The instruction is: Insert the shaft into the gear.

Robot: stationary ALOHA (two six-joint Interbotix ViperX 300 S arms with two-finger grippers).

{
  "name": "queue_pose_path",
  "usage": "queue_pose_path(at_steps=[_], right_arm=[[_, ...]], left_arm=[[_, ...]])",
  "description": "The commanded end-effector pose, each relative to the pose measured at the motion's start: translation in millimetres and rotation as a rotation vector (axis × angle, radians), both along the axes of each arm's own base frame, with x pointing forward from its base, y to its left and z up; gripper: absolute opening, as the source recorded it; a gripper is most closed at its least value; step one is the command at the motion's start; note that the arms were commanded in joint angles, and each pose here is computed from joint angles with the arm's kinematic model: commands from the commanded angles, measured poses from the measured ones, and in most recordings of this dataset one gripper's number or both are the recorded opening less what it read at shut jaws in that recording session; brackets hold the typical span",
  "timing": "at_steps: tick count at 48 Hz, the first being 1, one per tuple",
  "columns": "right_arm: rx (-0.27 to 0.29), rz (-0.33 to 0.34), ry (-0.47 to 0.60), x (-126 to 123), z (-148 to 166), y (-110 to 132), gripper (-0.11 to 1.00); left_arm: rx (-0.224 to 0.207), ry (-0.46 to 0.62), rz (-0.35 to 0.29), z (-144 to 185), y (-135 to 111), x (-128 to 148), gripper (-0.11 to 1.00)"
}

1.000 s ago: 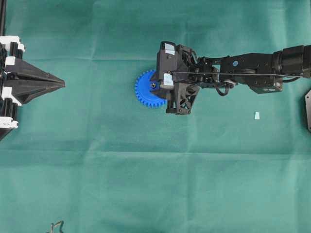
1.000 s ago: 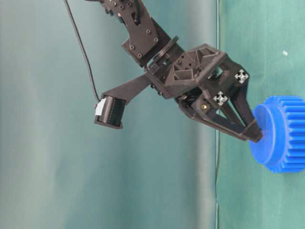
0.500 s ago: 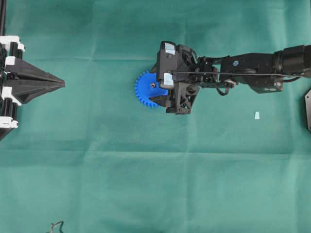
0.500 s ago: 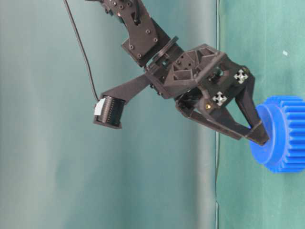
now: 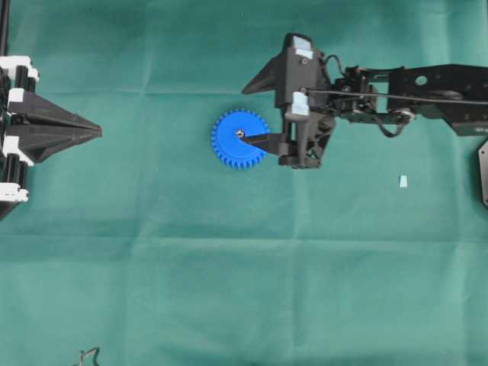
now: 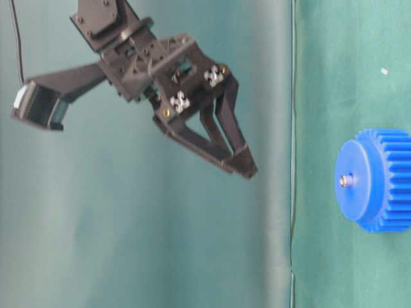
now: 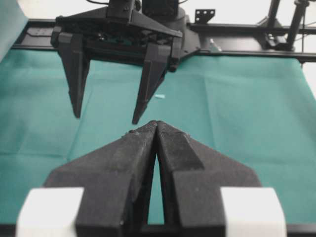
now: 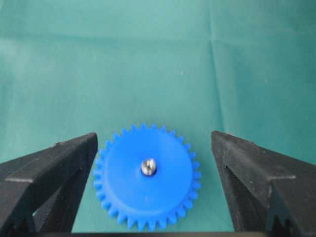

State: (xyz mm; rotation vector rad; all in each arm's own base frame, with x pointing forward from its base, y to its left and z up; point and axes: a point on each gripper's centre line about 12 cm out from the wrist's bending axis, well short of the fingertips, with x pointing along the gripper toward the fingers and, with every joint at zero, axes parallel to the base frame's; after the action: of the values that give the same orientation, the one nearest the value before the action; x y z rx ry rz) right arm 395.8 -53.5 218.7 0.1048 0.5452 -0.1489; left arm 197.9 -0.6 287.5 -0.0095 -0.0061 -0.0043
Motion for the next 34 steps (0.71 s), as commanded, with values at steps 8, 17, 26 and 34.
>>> queue_pose_path(at_steps=[8,17,26,34], right_arm=[[-0.012,-0.001,-0.114,-39,42,6,0.95],[-0.024,-0.007,-0.206,-87,67,10,0.95],[-0.04,-0.008,-0.298,-138,87,16,0.95],[-0.049,-0.006,-0.356,-177,97,22,0.95]], left_arm=[[0.003,-0.034,0.001,13,0,2,0.0],[0.001,-0.035,0.001,14,0,2,0.0],[0.003,-0.043,0.001,16,0,1,0.0],[0.003,-0.046,0.001,16,0,0,0.0]])
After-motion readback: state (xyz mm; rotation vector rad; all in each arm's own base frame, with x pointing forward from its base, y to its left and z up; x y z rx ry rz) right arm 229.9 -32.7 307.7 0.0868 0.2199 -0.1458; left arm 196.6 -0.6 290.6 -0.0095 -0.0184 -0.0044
